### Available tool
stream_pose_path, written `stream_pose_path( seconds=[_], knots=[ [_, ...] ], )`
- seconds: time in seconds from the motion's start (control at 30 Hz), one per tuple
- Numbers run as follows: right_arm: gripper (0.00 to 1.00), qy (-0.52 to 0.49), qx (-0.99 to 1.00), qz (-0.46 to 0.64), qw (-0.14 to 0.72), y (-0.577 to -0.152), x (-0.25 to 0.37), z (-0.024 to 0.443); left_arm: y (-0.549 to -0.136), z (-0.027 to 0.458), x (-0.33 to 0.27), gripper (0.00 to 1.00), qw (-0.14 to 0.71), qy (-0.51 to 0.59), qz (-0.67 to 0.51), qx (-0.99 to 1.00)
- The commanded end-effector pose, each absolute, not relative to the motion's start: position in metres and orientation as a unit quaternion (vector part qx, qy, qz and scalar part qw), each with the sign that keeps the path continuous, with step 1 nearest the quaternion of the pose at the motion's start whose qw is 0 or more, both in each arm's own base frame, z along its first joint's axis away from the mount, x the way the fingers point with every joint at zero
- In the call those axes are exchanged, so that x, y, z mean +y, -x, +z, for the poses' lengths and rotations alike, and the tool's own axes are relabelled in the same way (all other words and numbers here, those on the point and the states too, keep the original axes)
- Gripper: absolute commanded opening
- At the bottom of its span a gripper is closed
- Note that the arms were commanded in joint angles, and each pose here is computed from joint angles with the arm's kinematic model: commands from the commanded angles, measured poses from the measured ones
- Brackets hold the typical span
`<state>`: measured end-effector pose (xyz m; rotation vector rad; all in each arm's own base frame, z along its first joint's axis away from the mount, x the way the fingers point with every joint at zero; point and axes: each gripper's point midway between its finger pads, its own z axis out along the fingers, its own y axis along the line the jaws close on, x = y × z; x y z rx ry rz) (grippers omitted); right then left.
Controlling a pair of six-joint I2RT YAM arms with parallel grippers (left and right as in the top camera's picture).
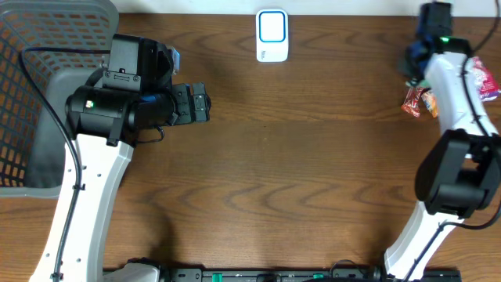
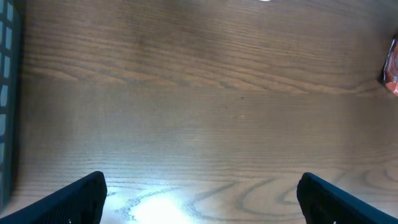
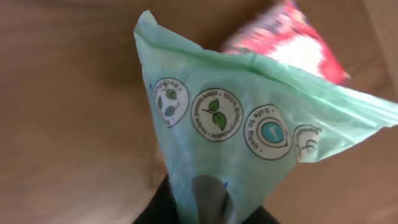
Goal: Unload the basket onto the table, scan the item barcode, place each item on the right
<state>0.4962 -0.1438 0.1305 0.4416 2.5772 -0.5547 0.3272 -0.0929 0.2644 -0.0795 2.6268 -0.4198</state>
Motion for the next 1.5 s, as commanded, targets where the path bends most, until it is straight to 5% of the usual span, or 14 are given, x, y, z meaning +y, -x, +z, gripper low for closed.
stream_pose_path(
  seconds=[0.0, 0.07, 0.1, 0.13, 0.43, 0.8, 1.07, 1.47],
  knots=[
    [0.38, -0.167, 0.936, -0.226, 0.210, -0.482, -0.171, 0.129, -0.326, 0.261, -0.094, 0.98, 0.233, 0.019, -0.152, 0.960],
    [0.63, -0.175, 0.937, -0.227, 0.200, -0.476, -0.179, 0.128, -0.326, 0.261, -0.094, 0.98, 0.233, 0.019, -0.152, 0.960],
    [0.94, -0.183, 0.936, -0.226, 0.198, -0.473, -0.180, 0.127, -0.326, 0.261, -0.094, 0.98, 0.233, 0.019, -0.152, 0.960],
    [0.99, -0.193, 0.934, -0.224, 0.198, -0.472, -0.180, 0.128, -0.326, 0.261, -0.094, 0.98, 0.233, 0.019, -0.152, 0.960],
    [0.99, -0.235, 0.913, -0.207, 0.260, -0.454, -0.160, 0.202, -0.326, 0.261, -0.094, 0.98, 0.233, 0.019, -0.152, 0.960],
    [0.99, -0.253, 0.909, -0.060, 0.325, -0.353, -0.077, 0.314, -0.326, 0.261, -0.094, 0.98, 0.233, 0.019, -0.152, 0.960],
    [0.99, -0.188, 0.926, -0.015, 0.328, -0.276, -0.024, 0.302, -0.326, 0.261, -0.094, 0.98, 0.233, 0.019, -0.152, 0.960],
    [0.99, -0.164, 0.964, 0.020, 0.208, -0.172, -0.002, 0.263, -0.326, 0.261, -0.094, 0.98, 0.233, 0.019, -0.152, 0.960]
  ],
)
